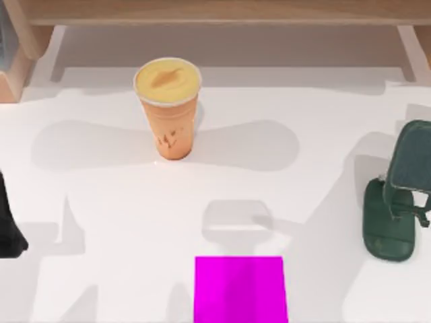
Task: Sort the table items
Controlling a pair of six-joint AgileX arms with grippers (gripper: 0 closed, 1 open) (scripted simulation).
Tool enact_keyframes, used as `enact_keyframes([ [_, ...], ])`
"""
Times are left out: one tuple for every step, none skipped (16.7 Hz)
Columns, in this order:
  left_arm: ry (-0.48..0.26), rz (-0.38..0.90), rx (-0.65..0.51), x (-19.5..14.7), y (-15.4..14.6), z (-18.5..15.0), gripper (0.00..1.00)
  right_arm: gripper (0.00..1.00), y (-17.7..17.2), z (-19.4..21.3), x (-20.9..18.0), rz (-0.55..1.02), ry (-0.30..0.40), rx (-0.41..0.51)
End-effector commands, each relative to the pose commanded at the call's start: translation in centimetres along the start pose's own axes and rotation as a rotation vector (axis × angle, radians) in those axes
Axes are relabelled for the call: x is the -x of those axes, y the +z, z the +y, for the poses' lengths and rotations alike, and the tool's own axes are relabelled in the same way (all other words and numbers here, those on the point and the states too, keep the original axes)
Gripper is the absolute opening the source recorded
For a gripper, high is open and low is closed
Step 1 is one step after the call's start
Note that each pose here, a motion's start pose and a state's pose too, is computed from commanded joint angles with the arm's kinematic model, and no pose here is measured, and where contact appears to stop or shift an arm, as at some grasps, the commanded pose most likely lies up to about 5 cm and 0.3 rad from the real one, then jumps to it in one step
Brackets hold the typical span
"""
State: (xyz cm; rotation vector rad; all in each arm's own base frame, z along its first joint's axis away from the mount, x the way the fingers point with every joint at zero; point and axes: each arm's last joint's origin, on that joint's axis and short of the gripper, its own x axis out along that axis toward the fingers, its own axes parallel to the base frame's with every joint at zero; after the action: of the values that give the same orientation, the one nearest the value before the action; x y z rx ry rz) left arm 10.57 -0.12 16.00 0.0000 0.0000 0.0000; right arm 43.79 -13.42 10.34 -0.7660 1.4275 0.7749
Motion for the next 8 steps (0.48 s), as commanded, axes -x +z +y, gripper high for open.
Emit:
enact_keyframes([
  [0.000,0.000,0.000,0.0,0.0,0.0,1.00,0.00,0.0,0.0,0.0,0.000,0.000,0.000],
  [0.000,0.000,0.000,0.0,0.0,0.0,1.00,0.00,0.1,0.3,1.1,-0.003,-0.004,-0.007],
  [0.000,0.000,0.000,0.0,0.0,0.0,1.00,0.00,0.1,0.3,1.2,-0.003,-0.003,-0.007],
  [0.000,0.000,0.000,0.0,0.0,0.0,1.00,0.00,0.0,0.2,1.4,-0.003,-0.002,-0.007],
  [0.000,0.000,0.000,0.0,0.0,0.0,1.00,0.00,0.0,0.1,2.0,-0.003,-0.003,-0.007],
  [0.000,0.000,0.000,0.0,0.0,0.0,1.00,0.00,0.1,0.0,2.9,-0.005,-0.008,-0.006],
  [0.000,0.000,0.000,0.0,0.0,0.0,1.00,0.00,0.2,-0.2,3.9,-0.005,-0.011,-0.004],
  [0.000,0.000,0.000,0.0,0.0,0.0,1.00,0.00,0.2,-0.2,5.0,-0.004,-0.006,-0.003],
])
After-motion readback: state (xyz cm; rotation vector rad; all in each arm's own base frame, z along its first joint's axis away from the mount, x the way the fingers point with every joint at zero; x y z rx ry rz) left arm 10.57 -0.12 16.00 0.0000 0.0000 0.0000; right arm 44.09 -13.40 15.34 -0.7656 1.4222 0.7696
